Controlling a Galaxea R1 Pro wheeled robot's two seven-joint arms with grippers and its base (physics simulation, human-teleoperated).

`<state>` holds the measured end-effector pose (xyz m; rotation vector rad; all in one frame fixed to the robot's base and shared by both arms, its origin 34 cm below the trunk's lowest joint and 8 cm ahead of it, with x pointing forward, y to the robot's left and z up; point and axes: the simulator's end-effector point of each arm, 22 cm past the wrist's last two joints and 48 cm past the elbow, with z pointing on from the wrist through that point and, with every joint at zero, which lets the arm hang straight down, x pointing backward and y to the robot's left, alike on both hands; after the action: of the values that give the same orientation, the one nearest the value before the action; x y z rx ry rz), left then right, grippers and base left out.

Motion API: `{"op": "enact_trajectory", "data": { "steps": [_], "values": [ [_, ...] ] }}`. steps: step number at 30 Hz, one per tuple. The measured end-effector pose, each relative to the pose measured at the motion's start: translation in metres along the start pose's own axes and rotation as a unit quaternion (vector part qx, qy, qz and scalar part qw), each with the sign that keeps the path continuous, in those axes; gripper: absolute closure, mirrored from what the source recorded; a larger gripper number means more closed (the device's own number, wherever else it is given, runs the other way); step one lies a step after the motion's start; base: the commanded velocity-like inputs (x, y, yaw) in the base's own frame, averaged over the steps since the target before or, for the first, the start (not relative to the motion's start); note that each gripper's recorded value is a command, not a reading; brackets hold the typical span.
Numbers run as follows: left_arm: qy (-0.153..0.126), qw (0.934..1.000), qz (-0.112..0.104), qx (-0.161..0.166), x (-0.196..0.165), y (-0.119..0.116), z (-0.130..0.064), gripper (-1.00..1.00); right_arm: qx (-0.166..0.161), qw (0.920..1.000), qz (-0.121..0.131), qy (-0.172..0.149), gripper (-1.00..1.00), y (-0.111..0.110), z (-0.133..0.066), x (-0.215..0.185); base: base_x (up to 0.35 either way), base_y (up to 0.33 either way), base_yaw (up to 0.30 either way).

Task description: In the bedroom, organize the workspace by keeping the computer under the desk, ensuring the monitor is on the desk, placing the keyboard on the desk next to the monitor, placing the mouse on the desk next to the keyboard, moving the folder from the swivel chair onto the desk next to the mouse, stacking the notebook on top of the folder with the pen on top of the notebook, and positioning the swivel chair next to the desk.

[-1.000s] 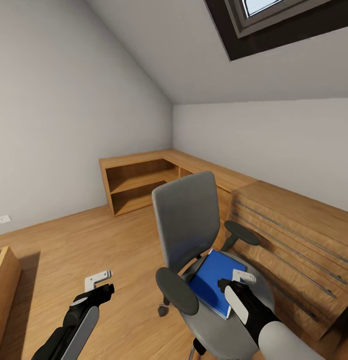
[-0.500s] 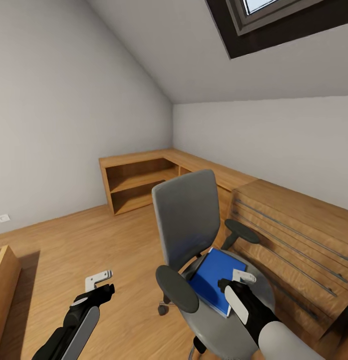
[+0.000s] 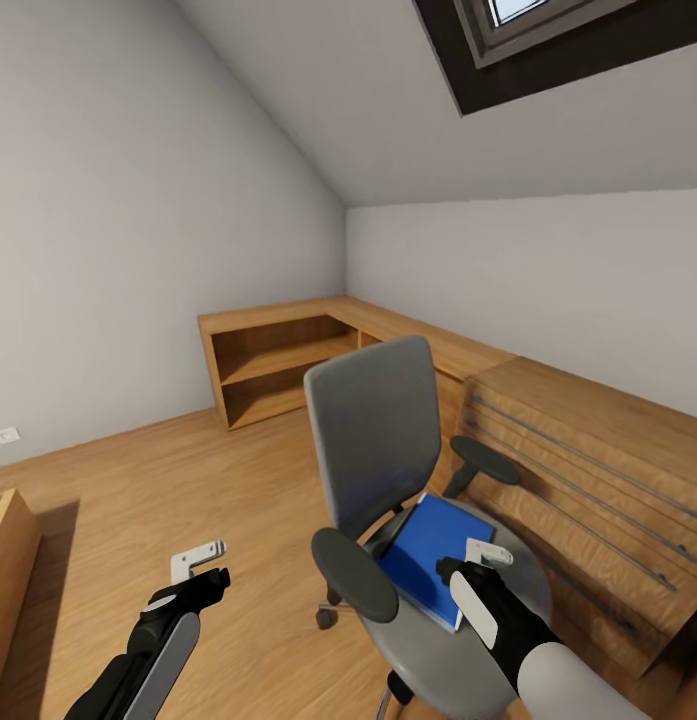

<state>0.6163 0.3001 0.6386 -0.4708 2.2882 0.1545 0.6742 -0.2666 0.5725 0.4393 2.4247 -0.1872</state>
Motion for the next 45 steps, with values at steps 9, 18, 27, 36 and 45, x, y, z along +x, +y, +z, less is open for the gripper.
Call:
{"op": "enact_trajectory", "data": {
  "steps": [9, 18, 27, 36, 45],
  "values": [
    [0.000, 1.0000, 0.000, 0.000, 0.002, 0.000, 0.001, -1.00, 0.000, 1.0000, 0.000, 0.000, -1.00, 0.000, 0.001, 0.001, 0.000, 0.000, 0.000],
    [0.000, 1.0000, 0.000, 0.000, 0.008, 0.001, 0.006, -1.00, 0.000, 1.0000, 0.000, 0.000, -1.00, 0.000, 0.007, 0.007, 0.000, 0.000, 0.000],
    [0.000, 1.0000, 0.000, -0.001, 0.013, 0.002, 0.009, -1.00, 0.000, 1.0000, 0.000, 0.000, -1.00, 0.000, 0.011, 0.012, 0.000, 0.000, 0.000],
    [0.000, 1.0000, 0.000, 0.000, 0.013, 0.002, 0.009, -1.00, 0.000, 1.0000, 0.000, 0.000, -1.00, 0.000, 0.011, 0.012, 0.000, 0.000, 0.000],
    [0.000, 1.0000, 0.000, 0.000, 0.013, 0.002, 0.009, -1.00, 0.000, 1.0000, 0.000, 0.000, -1.00, 0.000, 0.011, 0.012, 0.000, 0.000, 0.000]
  ]
}}
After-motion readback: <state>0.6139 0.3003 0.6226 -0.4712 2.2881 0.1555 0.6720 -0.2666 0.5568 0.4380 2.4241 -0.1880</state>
